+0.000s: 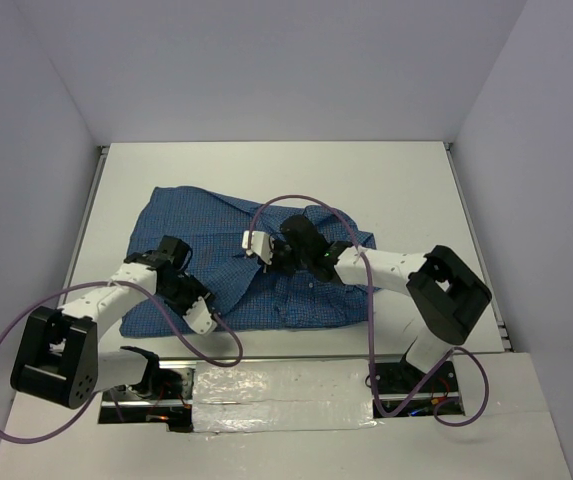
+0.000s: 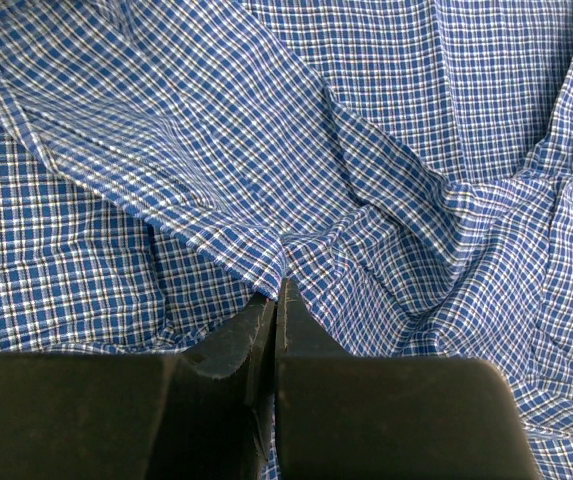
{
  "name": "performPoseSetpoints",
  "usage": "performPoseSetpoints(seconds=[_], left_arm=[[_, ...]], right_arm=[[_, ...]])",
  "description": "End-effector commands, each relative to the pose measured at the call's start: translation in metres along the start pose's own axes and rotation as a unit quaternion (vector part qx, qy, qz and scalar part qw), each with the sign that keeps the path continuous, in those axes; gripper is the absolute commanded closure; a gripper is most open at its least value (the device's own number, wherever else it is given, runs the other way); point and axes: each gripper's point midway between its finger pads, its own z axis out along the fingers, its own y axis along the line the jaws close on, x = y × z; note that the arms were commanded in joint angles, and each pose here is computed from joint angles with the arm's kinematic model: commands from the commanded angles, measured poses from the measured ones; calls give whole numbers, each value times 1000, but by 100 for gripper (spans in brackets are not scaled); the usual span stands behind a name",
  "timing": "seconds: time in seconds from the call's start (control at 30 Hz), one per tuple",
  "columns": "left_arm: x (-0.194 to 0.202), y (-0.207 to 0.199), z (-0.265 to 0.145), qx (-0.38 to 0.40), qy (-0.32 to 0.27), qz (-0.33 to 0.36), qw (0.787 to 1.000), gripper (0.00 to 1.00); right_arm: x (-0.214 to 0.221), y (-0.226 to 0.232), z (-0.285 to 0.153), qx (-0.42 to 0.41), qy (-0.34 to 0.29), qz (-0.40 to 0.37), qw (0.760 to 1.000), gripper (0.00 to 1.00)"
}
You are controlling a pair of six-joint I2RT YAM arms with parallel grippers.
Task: Fold and stack the long sleeve shirts
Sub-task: Fold the shirt
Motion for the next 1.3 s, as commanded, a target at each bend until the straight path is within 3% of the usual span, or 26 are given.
performPoseSetpoints(seconds=[0.0, 0.13, 0.23, 0.67, 0.77, 0.8, 0.9, 1.13, 1.27], left_arm=[[0, 0, 6, -4, -3, -1, 1000, 47], [-7, -22, 9, 45, -16, 31, 998, 36], [-10, -27, 6, 58, -21, 47, 997, 33], [-6, -33, 12, 86, -25, 58, 994, 40], [-9, -19, 12, 52, -34, 36, 997, 64], [-9, -13, 9, 44, -34, 21, 998, 78], [-11, 2, 2, 23, -42, -14, 999, 97], [-17, 40, -20, -30, -65, -87, 994, 100], [-19, 80, -45, -65, -97, -163, 980, 100]], right_arm=[[-25, -9, -13, 21, -39, -7, 999, 100], [-22, -8, -13, 22, -33, -8, 999, 100], [-20, -7, -13, 18, -30, -8, 999, 100], [-23, -11, -12, 22, -29, -7, 999, 100], [-22, -9, -11, 18, -28, -6, 999, 100], [-22, -9, -12, 18, -27, -4, 999, 100], [-21, -8, -12, 17, -27, -5, 999, 100], [-23, -9, -13, 21, -31, 4, 999, 100], [-30, -18, -16, 35, -48, 30, 998, 100]])
